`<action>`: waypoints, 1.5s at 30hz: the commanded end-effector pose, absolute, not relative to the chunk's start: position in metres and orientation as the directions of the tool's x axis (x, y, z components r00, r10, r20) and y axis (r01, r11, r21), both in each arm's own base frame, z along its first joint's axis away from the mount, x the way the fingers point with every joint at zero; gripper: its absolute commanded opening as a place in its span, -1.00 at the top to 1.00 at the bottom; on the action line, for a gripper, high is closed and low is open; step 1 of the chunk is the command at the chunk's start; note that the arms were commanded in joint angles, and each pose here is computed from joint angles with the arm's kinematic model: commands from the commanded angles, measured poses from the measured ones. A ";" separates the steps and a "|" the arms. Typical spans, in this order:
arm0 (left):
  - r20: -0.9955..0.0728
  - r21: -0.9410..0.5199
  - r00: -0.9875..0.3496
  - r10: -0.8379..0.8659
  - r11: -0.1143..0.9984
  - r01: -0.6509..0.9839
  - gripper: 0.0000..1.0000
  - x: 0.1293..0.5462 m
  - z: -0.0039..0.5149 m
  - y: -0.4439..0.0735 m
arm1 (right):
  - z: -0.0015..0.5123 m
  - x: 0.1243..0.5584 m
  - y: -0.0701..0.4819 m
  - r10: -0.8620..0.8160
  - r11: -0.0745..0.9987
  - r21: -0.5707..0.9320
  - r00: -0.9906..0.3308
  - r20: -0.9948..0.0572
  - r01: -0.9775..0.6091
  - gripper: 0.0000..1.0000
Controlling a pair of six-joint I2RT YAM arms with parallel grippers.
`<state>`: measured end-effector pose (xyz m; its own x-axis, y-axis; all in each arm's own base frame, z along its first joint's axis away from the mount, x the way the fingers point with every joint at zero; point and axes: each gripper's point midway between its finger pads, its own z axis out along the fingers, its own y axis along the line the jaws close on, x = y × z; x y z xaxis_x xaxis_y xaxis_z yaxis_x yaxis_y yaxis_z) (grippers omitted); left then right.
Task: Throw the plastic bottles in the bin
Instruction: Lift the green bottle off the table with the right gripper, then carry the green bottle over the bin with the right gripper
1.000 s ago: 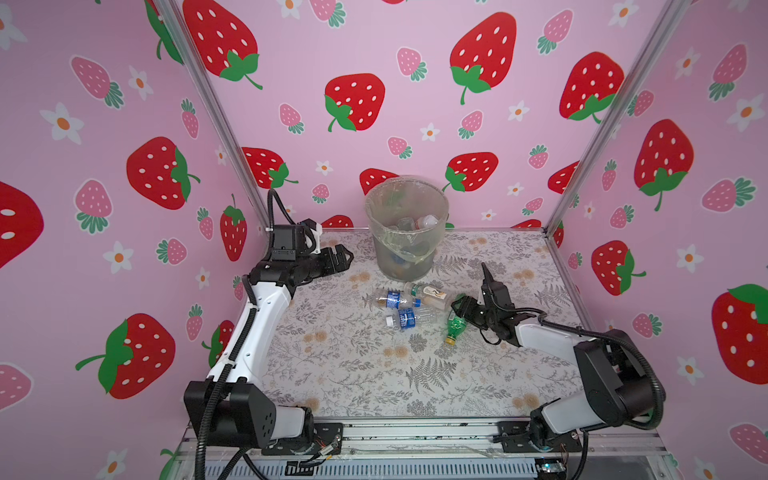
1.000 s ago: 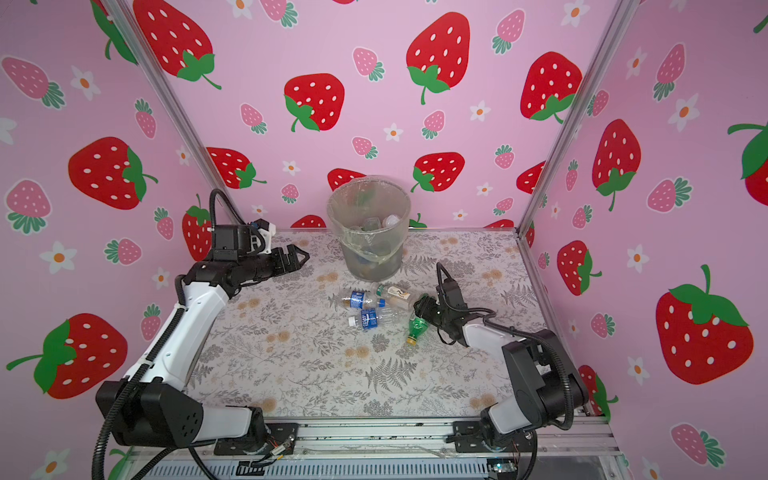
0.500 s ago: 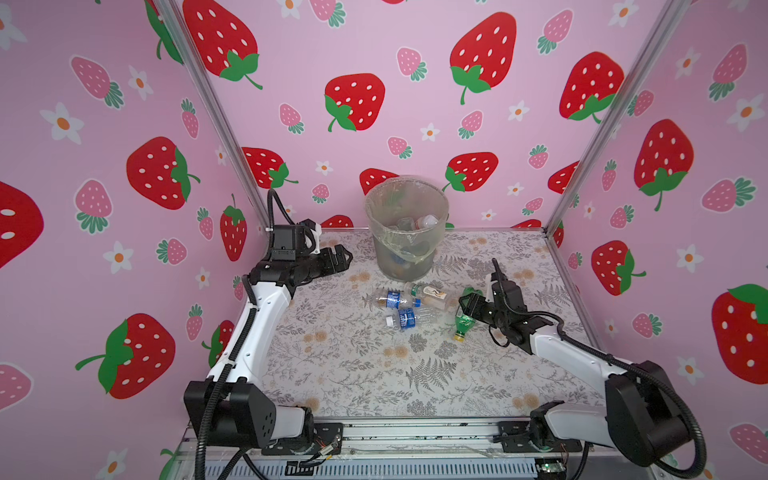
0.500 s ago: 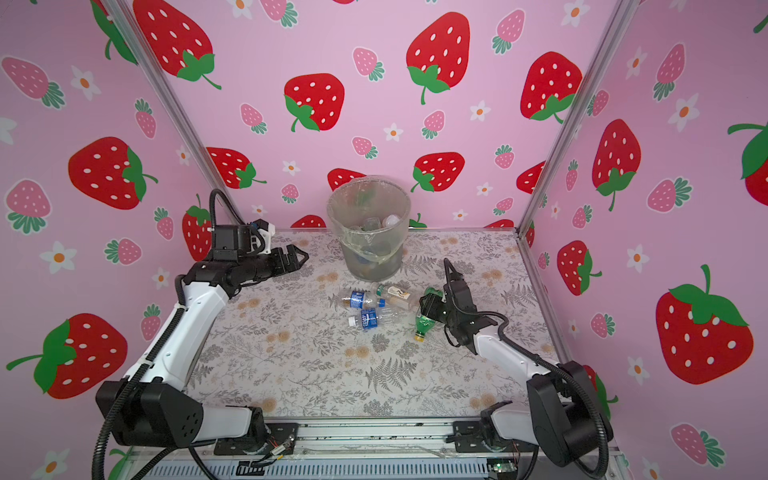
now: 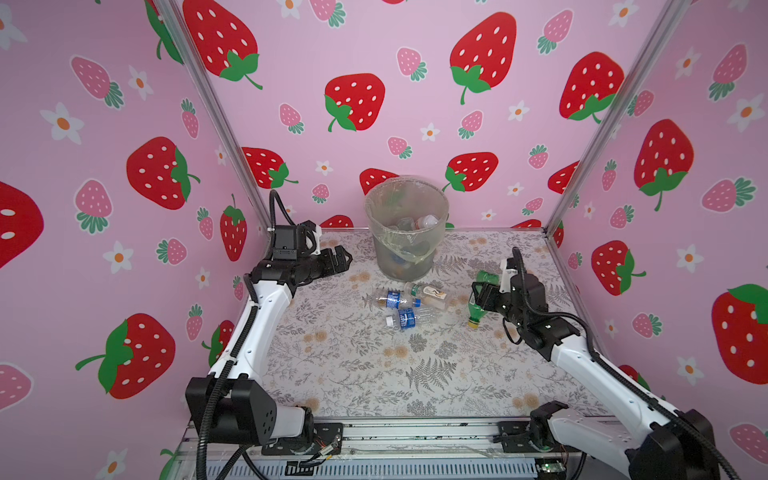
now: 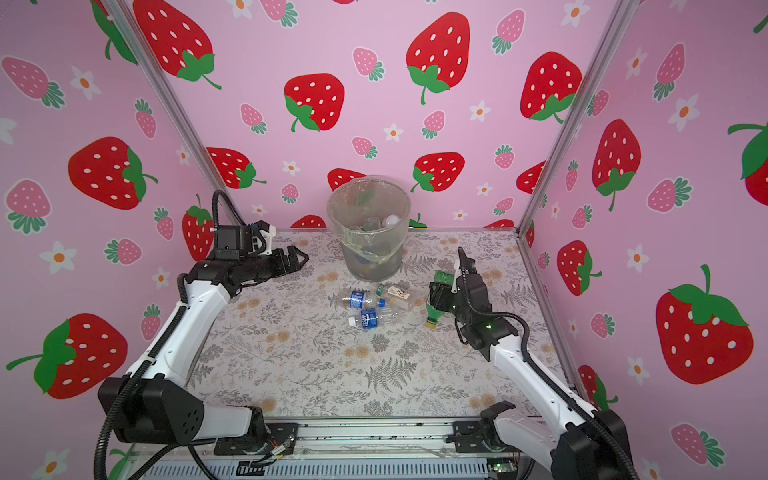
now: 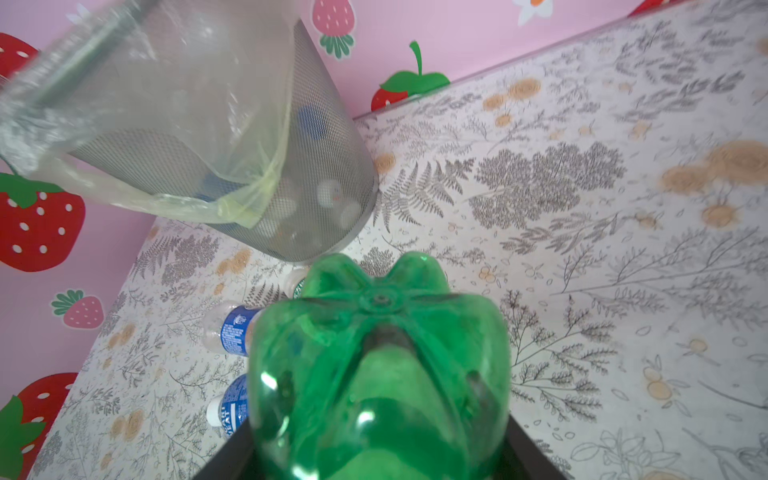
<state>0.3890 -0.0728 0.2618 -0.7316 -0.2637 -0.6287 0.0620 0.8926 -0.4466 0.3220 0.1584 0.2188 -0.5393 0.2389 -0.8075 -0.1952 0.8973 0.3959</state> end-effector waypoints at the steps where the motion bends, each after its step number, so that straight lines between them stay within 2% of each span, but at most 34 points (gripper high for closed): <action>1: -0.644 -0.432 -0.722 -0.253 0.899 0.070 -0.98 0.391 0.269 -0.071 | 0.244 0.324 0.147 0.204 0.924 0.328 -0.469 -0.859 -0.199 -0.25; 11: -0.634 -0.433 -0.731 -0.253 0.899 0.064 -0.98 0.393 0.264 -0.070 | 0.305 0.336 0.151 0.169 0.928 0.269 -0.353 -0.920 -0.257 -0.25; 21: -0.627 -0.431 -0.737 -0.253 0.901 0.058 -0.98 0.395 0.260 -0.070 | 0.322 0.327 0.152 0.160 0.913 0.239 -0.249 -0.955 -0.331 -0.29; 27: -0.624 -0.439 -0.740 -0.250 0.896 0.067 -0.98 0.395 0.261 -0.072 | 0.356 0.331 0.168 0.191 0.874 0.242 -0.158 -0.969 -0.422 -0.29; 33: -0.628 -0.429 -0.737 -0.250 0.901 0.060 -0.98 0.394 0.262 -0.069 | 0.413 0.373 0.204 0.216 0.839 0.214 -0.054 -0.975 -0.500 -0.29; 40: -0.638 -0.428 -0.727 -0.254 0.902 0.061 -0.98 0.394 0.267 -0.067 | 0.467 0.456 0.290 0.290 0.734 0.237 -0.022 -0.957 -0.636 -0.29; 41: -0.637 -0.429 -0.728 -0.256 0.901 0.059 -0.98 0.394 0.266 -0.066 | 0.472 0.467 0.306 0.291 0.718 0.234 -0.023 -0.956 -0.655 -0.36; 42: -0.638 -0.431 -0.725 -0.259 0.901 0.058 -0.98 0.394 0.267 -0.066 | 0.472 0.478 0.320 0.283 0.710 0.233 -0.033 -0.958 -0.664 -0.55; 43: -0.636 -0.432 -0.727 -0.260 0.900 0.056 -0.98 0.394 0.267 -0.065 | 0.473 0.490 0.337 0.272 0.696 0.229 -0.046 -0.961 -0.681 -0.99; 45: -0.636 -0.434 -0.727 -0.260 0.899 0.058 -0.98 0.394 0.267 -0.066 | 0.468 0.508 0.363 0.234 0.679 0.235 -0.098 -0.967 -0.696 -0.99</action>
